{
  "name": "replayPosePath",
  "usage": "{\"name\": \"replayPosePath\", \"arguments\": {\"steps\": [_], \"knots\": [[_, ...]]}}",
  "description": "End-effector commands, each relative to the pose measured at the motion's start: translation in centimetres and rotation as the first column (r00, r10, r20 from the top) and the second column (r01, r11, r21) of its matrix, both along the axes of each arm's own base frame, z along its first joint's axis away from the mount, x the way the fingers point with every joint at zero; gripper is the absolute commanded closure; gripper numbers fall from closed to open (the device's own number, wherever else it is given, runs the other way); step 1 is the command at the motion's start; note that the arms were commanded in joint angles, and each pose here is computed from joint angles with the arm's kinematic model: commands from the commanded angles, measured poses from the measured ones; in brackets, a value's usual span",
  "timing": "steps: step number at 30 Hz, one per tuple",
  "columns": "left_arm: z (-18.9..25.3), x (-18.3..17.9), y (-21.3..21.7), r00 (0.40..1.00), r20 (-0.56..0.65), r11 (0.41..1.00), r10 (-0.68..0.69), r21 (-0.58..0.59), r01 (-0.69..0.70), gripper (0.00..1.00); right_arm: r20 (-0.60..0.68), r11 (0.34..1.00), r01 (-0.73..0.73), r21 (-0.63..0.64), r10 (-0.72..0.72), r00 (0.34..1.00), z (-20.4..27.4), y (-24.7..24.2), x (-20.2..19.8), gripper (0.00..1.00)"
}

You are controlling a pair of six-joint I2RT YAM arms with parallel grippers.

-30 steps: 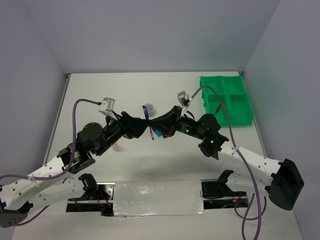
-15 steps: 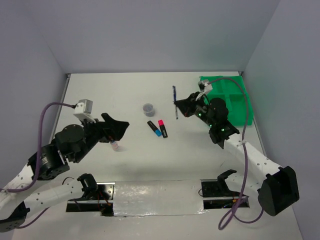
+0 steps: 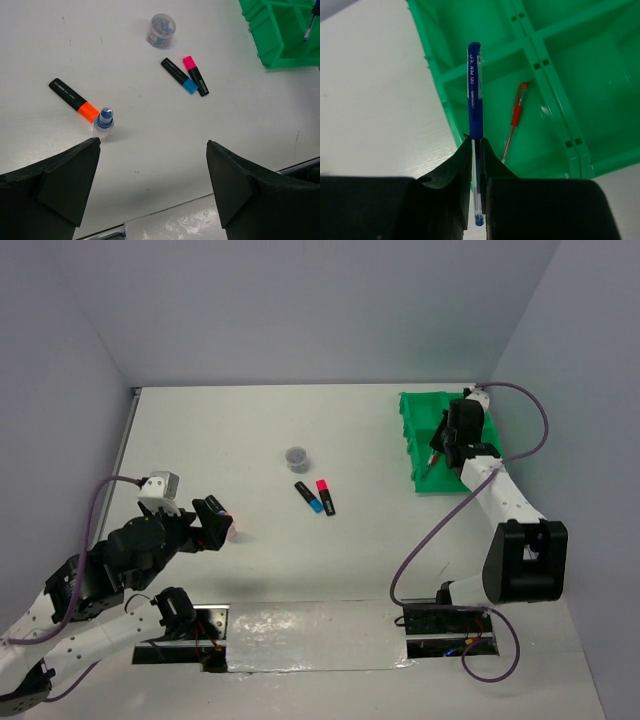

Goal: Sort the stationery into containers
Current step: Place the pen in the storage box.

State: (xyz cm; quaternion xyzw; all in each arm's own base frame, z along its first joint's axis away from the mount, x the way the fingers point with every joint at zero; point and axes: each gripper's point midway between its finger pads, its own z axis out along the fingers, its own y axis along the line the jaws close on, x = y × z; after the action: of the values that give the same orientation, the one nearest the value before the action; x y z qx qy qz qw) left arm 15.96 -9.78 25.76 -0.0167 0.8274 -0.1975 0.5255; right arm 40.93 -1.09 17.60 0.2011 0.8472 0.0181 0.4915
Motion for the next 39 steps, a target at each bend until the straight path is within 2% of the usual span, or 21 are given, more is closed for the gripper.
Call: {"name": "replayPosePath", "arguments": {"steps": [1,9,24,28,29,30,35,39], "knots": [[1.2,0.0,-0.7,0.998,0.051,0.999,-0.043,-0.026,0.044,0.01,-0.054,0.994,0.104,-0.038,-0.106,0.993,-0.5,-3.0,0.2,1.0],[1.3,-0.2,-1.3,0.994,0.066,0.995,-0.09,-0.03,0.093,0.01,-0.119,0.99,0.124,-0.06,-0.131,0.984,-3.4,-4.5,1.5,0.98],[1.1,-0.2,-2.0,0.991,0.061,0.992,-0.121,-0.021,0.122,0.01,-0.141,0.992,0.111,0.061,-0.102,0.985,-8.0,-2.8,2.8,0.95],[1.0,-0.2,-2.1,0.99,0.059,0.992,-0.126,-0.02,0.127,0.01,-0.137,0.99,0.121,0.071,-0.11,0.984,-8.1,-2.7,2.6,0.9],[1.1,-0.2,-2.2,0.99,0.06,0.992,-0.126,-0.021,0.127,0.01,-0.137,0.99,0.121,0.073,-0.11,0.984,-8.1,-2.7,2.5,0.88],[1.0,-0.2,-2.1,0.991,0.058,0.992,-0.124,-0.019,0.126,0.01,-0.144,0.99,0.12,0.076,-0.108,0.984,-8.3,-2.6,2.3,0.81],[1.1,-0.3,-2.1,0.99,0.061,0.991,-0.127,-0.023,0.129,0.01,-0.194,0.991,0.091,0.098,-0.07,0.978,-9.5,-1.9,3.0,0.7],[1.2,-0.4,-2.0,0.99,0.067,0.991,-0.128,-0.03,0.13,0.01,-0.226,0.991,0.09,0.1,-0.065,0.972,-10.0,-1.9,3.2,0.66]]}}
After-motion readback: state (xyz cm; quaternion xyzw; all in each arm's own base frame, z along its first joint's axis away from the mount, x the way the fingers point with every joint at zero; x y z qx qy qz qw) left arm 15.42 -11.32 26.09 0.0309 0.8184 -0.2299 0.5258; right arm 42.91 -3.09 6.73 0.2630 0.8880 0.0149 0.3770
